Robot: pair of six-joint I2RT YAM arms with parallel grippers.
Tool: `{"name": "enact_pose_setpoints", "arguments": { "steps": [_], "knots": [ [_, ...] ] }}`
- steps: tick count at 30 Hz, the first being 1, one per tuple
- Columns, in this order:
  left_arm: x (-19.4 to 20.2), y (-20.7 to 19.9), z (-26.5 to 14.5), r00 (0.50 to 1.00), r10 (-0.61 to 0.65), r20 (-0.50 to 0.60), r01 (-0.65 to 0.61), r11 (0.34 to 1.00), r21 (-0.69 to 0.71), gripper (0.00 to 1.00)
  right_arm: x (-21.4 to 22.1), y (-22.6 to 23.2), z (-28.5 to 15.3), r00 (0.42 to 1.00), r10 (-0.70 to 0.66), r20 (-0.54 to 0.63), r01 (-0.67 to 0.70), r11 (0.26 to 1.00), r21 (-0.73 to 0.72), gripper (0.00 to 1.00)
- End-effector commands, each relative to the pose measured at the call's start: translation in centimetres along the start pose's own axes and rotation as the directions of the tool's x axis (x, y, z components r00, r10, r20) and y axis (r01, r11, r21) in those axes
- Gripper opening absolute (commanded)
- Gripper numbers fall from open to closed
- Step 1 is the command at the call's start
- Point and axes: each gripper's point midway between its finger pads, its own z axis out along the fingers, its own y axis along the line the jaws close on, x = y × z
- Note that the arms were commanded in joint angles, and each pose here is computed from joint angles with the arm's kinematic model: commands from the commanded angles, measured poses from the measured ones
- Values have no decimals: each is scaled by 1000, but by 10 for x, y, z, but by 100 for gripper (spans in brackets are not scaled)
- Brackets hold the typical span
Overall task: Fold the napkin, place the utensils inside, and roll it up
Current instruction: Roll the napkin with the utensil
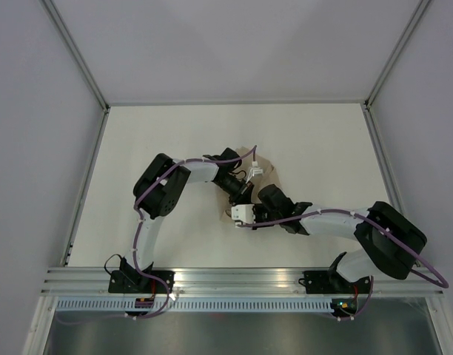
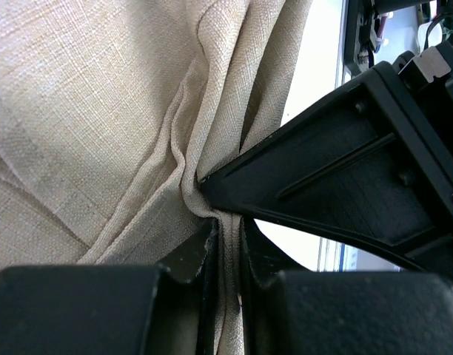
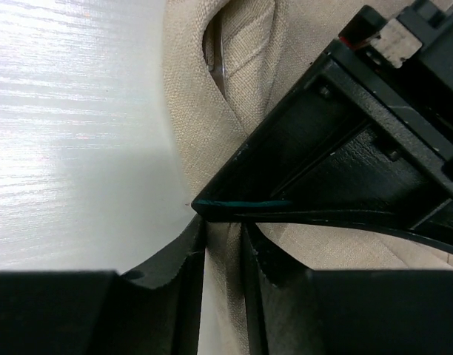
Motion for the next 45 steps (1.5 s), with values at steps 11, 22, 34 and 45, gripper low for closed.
{"name": "enact_pose_setpoints", "arguments": {
  "steps": [11,22,34,45],
  "knots": [
    [-29,-9,-23,993,97,60,-90,990,-107,38,12,55,-9,993,68,-99,-98,937,-336,20],
    [-66,8,-80,949,175,261,-50,904,-425,42,10,61,-20,970,204,-131,-242,817,-523,17],
    [-60,-19,-186,752,403,522,210,604,-769,45,17,44,-10,905,358,-229,-412,604,-682,15],
    [-20,-66,-167,569,712,411,130,416,-900,52,30,34,8,864,402,-304,-489,525,-696,15]
  ]
}}
